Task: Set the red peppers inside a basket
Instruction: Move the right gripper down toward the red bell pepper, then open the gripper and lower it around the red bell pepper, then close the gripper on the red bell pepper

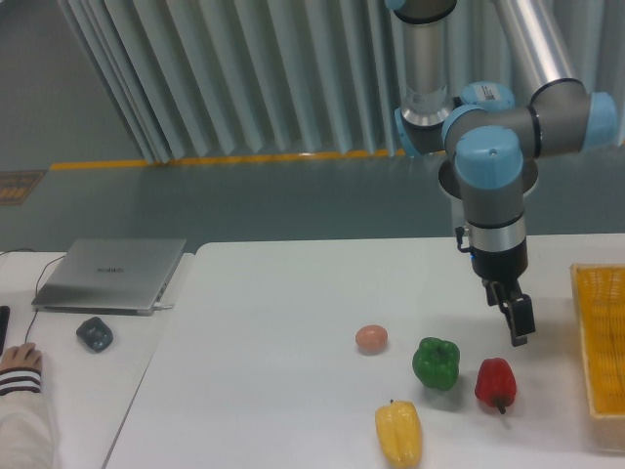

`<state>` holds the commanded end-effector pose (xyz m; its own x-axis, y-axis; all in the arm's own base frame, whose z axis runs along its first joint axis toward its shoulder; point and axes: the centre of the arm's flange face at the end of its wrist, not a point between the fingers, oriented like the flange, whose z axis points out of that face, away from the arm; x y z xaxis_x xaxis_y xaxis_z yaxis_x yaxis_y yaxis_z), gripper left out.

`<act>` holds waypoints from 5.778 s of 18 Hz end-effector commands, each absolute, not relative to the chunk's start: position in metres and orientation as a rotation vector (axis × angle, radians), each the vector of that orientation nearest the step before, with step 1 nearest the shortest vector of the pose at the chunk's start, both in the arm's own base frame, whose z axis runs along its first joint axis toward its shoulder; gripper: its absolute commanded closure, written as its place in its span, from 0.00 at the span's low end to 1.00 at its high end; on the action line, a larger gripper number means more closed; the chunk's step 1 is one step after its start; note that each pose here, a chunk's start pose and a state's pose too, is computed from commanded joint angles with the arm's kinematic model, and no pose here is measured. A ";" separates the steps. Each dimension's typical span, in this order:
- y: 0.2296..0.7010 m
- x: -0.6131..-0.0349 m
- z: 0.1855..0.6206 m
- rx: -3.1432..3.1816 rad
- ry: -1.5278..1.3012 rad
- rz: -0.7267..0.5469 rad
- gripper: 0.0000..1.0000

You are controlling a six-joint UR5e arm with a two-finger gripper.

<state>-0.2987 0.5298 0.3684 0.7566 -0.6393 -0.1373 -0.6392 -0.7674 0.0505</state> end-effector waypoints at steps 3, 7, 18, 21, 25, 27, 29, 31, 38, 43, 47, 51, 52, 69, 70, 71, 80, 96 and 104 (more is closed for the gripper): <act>0.529 -0.302 0.368 3.020 -0.982 -0.200 0.00; 0.528 -0.303 0.368 3.026 -0.966 -0.199 0.00; 0.557 -0.298 0.346 3.200 -0.292 -0.193 0.00; 0.561 -0.305 0.332 3.215 -0.148 -0.184 0.00; 0.564 -0.316 0.330 3.237 0.114 -0.186 0.00; 0.571 -0.330 0.339 3.251 0.255 -0.206 0.00; 0.578 -0.336 0.348 3.266 0.389 -0.210 0.00; 0.591 -0.350 0.343 3.306 0.624 -0.227 0.00; 0.590 -0.367 0.315 3.261 0.704 -0.257 0.00; 0.597 -0.371 0.306 3.235 0.788 -0.247 0.00; 0.600 -0.367 0.293 3.214 0.822 -0.222 0.00; 0.606 -0.360 0.287 3.205 0.842 -0.207 0.00; 0.606 -0.360 0.286 3.201 0.862 -0.202 0.00; 0.611 -0.355 0.267 3.184 0.828 -0.179 0.00; 0.612 -0.355 0.266 3.184 0.828 -0.179 0.01; 0.612 -0.354 0.265 3.184 0.825 -0.177 0.03; 0.612 -0.353 0.266 3.186 0.816 -0.178 0.33; 0.608 -0.346 0.261 3.174 0.800 -0.166 0.49; 0.609 -0.345 0.261 3.174 0.799 -0.163 0.72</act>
